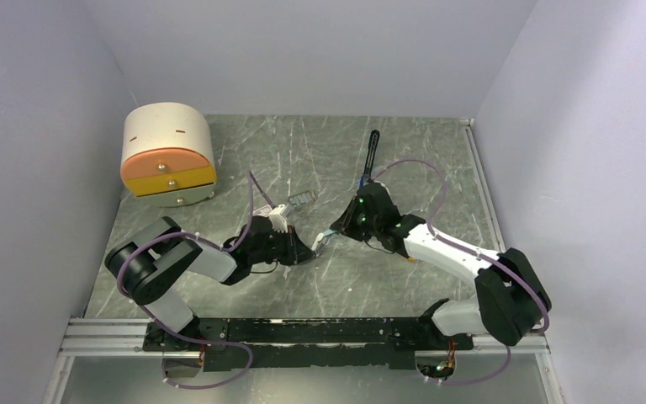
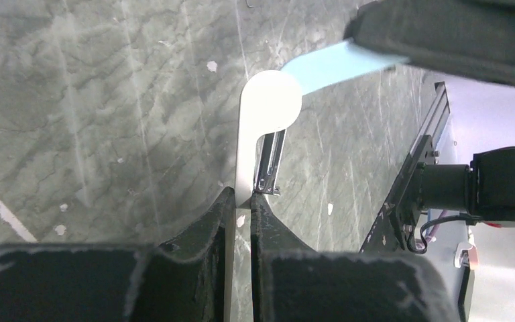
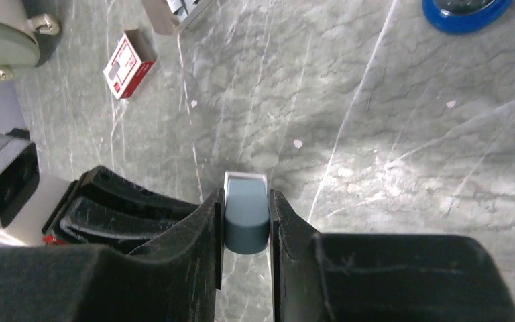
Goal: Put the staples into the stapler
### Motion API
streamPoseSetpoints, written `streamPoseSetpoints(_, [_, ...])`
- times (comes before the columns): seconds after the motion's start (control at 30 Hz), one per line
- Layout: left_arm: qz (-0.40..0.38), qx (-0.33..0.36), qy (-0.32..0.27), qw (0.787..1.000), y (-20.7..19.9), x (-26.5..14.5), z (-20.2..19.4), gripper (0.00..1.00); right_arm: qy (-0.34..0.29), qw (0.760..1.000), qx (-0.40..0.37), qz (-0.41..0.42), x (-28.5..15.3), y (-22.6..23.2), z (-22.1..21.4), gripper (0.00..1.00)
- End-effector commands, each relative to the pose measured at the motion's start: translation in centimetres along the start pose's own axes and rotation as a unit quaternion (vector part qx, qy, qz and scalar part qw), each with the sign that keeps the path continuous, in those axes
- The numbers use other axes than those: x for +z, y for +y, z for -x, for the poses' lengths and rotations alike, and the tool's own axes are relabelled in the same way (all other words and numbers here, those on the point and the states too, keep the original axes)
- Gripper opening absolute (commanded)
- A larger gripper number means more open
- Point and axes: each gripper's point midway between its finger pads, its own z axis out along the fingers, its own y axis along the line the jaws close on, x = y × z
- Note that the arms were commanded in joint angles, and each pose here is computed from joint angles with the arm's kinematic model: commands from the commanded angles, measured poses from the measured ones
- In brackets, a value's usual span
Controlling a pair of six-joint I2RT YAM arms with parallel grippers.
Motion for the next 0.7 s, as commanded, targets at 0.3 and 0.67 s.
streamPoseSetpoints(0.3, [0.025,0.022,0.035,0.999,1.2,0.0,-2.1,0.05,-0.014,0.999,-0.033,0.006,3.2,-2.2,2.2,0.31])
streamPoseSetpoints(0.67, [0.072,0.001,0.043,0.996,1.9,0.6,-1.3,0.05,0.031,0.999,0.009,0.040,3.7,-2.3,-0.7,0.58])
